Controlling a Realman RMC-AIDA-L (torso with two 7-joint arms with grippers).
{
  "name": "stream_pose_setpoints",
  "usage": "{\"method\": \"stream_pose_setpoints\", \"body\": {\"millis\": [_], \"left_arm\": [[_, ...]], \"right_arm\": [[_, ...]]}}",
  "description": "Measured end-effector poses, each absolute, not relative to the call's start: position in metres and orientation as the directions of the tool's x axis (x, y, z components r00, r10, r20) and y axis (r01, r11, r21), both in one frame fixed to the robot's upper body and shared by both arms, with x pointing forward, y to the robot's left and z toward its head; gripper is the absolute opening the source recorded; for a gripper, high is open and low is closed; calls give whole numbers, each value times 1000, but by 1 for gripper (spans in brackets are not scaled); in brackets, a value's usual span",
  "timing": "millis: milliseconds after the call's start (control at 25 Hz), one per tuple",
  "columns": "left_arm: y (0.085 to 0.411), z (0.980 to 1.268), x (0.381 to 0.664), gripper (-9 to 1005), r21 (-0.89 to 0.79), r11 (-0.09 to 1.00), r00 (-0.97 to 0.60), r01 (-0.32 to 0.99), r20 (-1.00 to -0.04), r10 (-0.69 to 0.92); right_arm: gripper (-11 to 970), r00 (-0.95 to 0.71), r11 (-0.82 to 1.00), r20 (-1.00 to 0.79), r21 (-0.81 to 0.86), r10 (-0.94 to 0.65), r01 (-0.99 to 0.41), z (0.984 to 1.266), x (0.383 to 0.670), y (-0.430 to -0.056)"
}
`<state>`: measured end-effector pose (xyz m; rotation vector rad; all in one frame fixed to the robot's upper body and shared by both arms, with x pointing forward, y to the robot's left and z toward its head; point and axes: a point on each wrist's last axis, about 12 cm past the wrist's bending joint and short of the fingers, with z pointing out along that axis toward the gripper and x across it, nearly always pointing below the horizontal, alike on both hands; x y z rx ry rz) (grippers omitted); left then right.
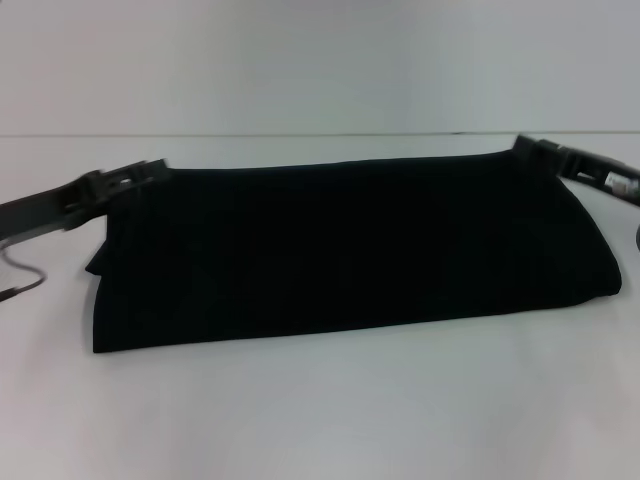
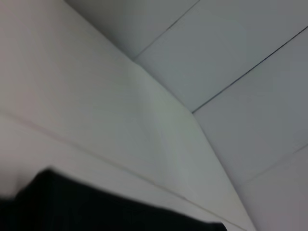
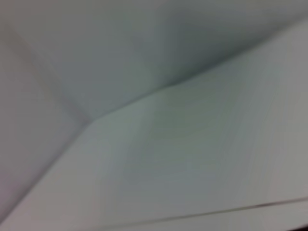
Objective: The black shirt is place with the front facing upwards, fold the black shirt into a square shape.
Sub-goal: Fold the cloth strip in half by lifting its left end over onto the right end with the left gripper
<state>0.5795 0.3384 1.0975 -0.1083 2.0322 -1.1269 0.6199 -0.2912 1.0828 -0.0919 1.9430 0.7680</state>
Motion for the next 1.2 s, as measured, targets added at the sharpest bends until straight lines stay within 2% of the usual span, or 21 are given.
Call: {"method": "stream_pose_setpoints", "body": {"millis": [120, 240, 480, 560, 760, 1200], "left_arm": [[362, 1099, 559, 695, -811, 543, -747, 215, -495, -444], [378, 1098, 541, 792, -852, 508, -803, 128, -389, -451], [391, 1085, 508, 903, -904, 417, -848, -97, -144, -510], [391, 1079, 503, 900, -902, 398, -843, -167, -79, -532], [394, 1069, 497, 892, -892, 354, -803, -283, 18, -595], [391, 1050, 499, 875, -862, 332, -735, -383, 66, -675]], "right_arm": [[500, -427, 718, -896, 375, 118, -587, 1080, 593, -287], [516, -329, 629, -944, 266, 17, -731, 1077, 571, -281], [766, -188, 534, -977, 109, -96, -838, 1061, 542, -267], [950, -171, 518, -978, 84, -123, -851, 1056, 537, -264], [949, -160, 511, -972, 50, -173, -858, 1045, 532, -258], [949, -174, 526, -966, 49, -192, -849, 1039, 531, -259]]}}
